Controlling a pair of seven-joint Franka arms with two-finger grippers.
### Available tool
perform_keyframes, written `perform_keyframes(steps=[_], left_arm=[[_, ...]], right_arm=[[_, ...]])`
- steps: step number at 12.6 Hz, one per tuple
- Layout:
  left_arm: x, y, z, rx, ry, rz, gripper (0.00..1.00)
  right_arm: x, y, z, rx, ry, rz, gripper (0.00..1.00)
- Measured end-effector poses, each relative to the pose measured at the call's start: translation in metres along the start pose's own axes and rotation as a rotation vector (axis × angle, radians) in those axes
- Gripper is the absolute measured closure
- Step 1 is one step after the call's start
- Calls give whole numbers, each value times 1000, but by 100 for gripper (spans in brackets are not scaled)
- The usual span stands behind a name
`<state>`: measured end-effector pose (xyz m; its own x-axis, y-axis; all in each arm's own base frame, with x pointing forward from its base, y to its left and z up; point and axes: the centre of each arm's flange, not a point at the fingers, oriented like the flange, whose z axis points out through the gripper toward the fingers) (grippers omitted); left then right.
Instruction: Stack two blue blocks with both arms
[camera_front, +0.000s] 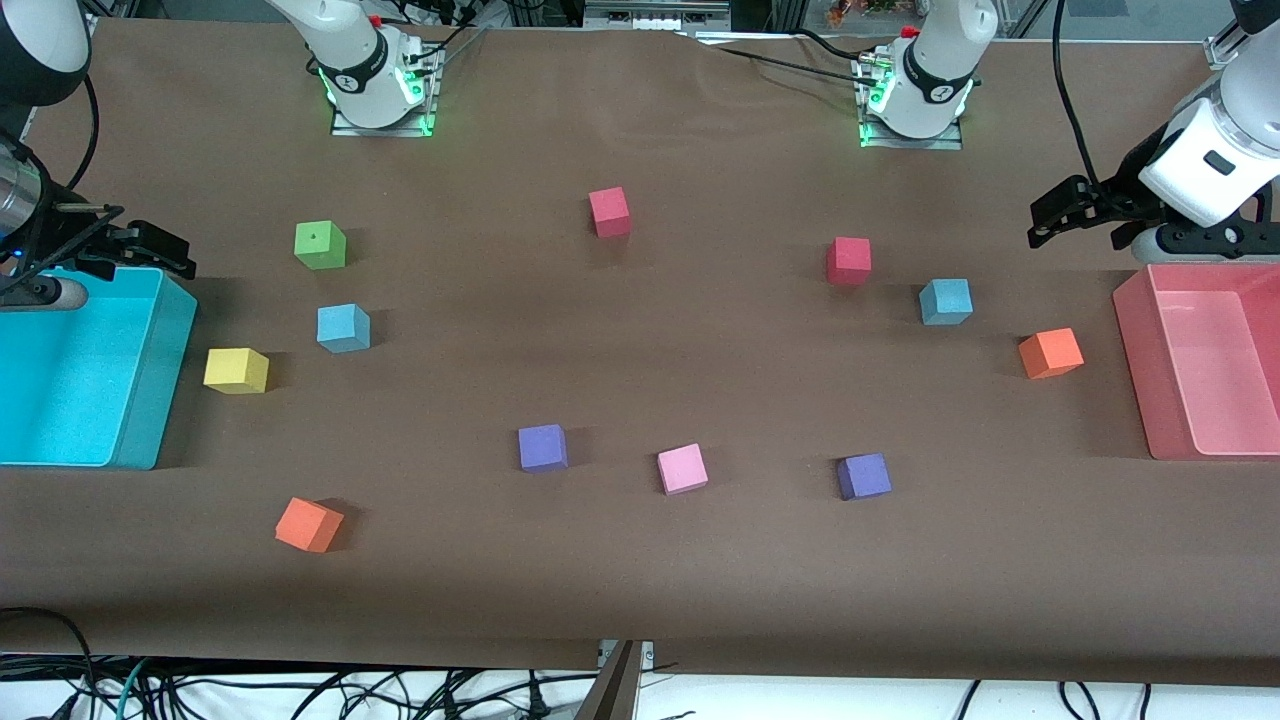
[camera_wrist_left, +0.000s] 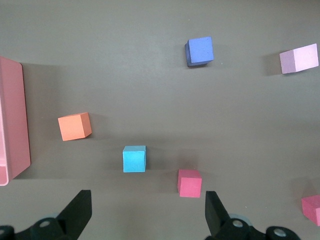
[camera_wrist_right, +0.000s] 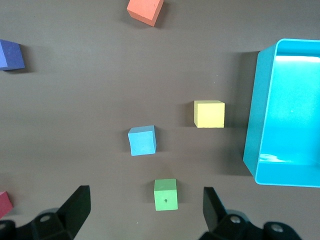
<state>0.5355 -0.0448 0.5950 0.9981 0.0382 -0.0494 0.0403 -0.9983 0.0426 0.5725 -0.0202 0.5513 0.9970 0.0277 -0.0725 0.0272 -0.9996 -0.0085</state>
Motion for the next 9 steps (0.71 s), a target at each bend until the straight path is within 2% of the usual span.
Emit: perform_keyframes(steps=[9], left_arm=[[-1, 5, 0, 1, 0, 9, 0]], right_arm=[[2, -16, -6, -1, 16, -19, 1]])
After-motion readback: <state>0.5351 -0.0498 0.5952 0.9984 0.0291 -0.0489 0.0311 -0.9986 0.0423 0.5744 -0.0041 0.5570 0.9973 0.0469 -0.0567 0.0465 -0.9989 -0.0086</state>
